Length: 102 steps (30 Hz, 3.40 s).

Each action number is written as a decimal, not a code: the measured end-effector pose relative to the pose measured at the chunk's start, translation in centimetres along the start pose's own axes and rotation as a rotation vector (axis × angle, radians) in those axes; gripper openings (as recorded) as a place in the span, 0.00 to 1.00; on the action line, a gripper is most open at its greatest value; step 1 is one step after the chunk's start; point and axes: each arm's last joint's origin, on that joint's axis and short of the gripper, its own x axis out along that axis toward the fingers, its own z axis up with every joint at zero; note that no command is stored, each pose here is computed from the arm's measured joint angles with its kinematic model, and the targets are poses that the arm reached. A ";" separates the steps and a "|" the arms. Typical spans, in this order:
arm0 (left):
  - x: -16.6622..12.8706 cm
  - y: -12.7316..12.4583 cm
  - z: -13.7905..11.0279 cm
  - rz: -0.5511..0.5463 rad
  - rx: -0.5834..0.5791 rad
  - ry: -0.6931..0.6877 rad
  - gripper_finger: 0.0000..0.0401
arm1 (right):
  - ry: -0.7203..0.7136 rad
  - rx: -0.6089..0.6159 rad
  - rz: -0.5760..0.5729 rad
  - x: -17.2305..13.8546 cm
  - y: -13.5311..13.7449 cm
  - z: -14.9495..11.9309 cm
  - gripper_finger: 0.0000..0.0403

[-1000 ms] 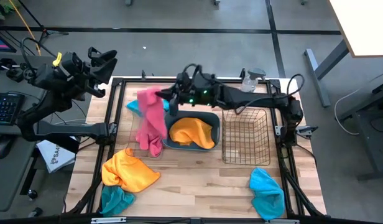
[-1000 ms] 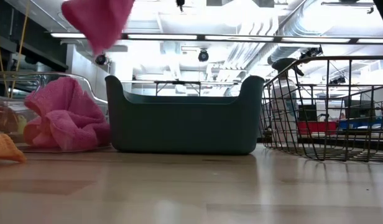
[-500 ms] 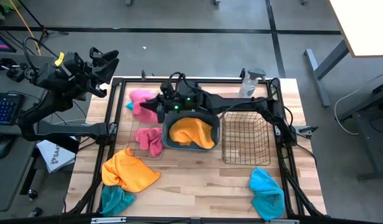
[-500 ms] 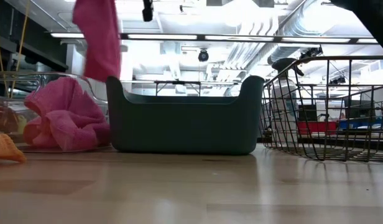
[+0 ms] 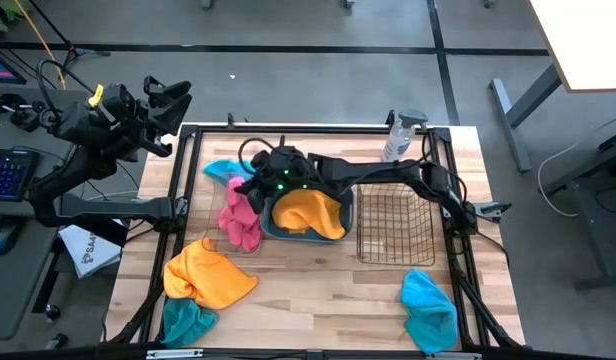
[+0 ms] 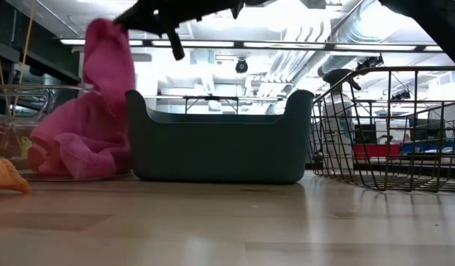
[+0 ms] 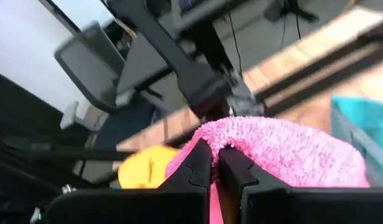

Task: Sort microfiber towel by color & place in baskets
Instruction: Put the pink microfiber cloth into the transparent bin, then put the top blue microfiber cloth into the wire basket

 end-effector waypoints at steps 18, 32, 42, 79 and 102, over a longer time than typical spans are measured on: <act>0.0 0.1 -0.3 0.005 0.022 0.029 0.40 | 0.102 -0.055 0.080 0.8 -0.8 -1.2 0.60; 2.8 1.5 -7.6 0.196 -0.112 0.500 0.40 | 0.202 -0.265 -0.388 -13.5 -2.8 7.1 0.69; 6.9 12.7 -17.9 0.525 -0.081 1.305 0.40 | 0.173 -0.217 -0.639 -23.5 0.7 8.5 0.68; 4.4 19.2 -32.0 0.871 -0.533 1.861 0.40 | 0.305 -0.229 -0.805 -21.9 1.6 5.6 0.68; 1.2 19.1 -34.7 0.838 -0.532 1.902 0.33 | 0.303 -0.222 -0.806 -21.9 1.6 5.6 0.68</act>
